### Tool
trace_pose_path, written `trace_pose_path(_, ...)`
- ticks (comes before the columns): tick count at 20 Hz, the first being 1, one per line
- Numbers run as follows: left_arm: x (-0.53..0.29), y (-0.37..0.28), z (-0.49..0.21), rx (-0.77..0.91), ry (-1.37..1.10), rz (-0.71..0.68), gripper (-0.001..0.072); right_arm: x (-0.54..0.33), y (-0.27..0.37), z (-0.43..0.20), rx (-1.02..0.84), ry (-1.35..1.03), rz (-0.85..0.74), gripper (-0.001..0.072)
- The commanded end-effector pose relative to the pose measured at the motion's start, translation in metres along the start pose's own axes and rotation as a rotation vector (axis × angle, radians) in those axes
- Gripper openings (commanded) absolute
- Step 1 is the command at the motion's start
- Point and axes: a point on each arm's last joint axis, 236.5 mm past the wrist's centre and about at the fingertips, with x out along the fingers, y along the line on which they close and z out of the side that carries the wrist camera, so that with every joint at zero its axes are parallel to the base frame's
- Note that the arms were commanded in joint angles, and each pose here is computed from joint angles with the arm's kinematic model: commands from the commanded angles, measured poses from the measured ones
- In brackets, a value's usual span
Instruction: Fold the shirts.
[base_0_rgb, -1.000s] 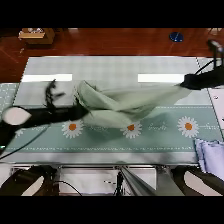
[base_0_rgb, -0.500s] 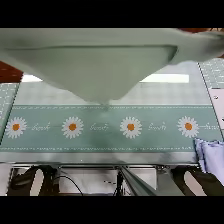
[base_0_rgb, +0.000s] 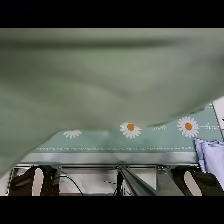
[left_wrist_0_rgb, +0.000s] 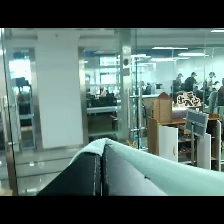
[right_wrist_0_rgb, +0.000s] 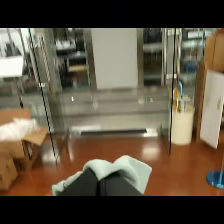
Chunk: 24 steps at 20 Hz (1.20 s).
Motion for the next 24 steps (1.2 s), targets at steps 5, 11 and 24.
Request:
trace_pose_path(5,-0.035,-0.045,-0.038,-0.174,0.264,-0.063,0.0024,-0.071,-0.046,-0.004,-0.139,0.121,-0.273,0.0031)
trace_pose_path(11,-0.051,-0.016,-0.123,-0.272,0.601,0.059,0.0024,-0.06,-0.062,-0.094,-0.133,0.545,-0.278,0.003)
trace_pose_path(24,0.024,0.108,-0.375,-0.626,0.903,0.209,0.0025,0.229,-0.07,-0.287,0.149,0.889,0.074,0.003)
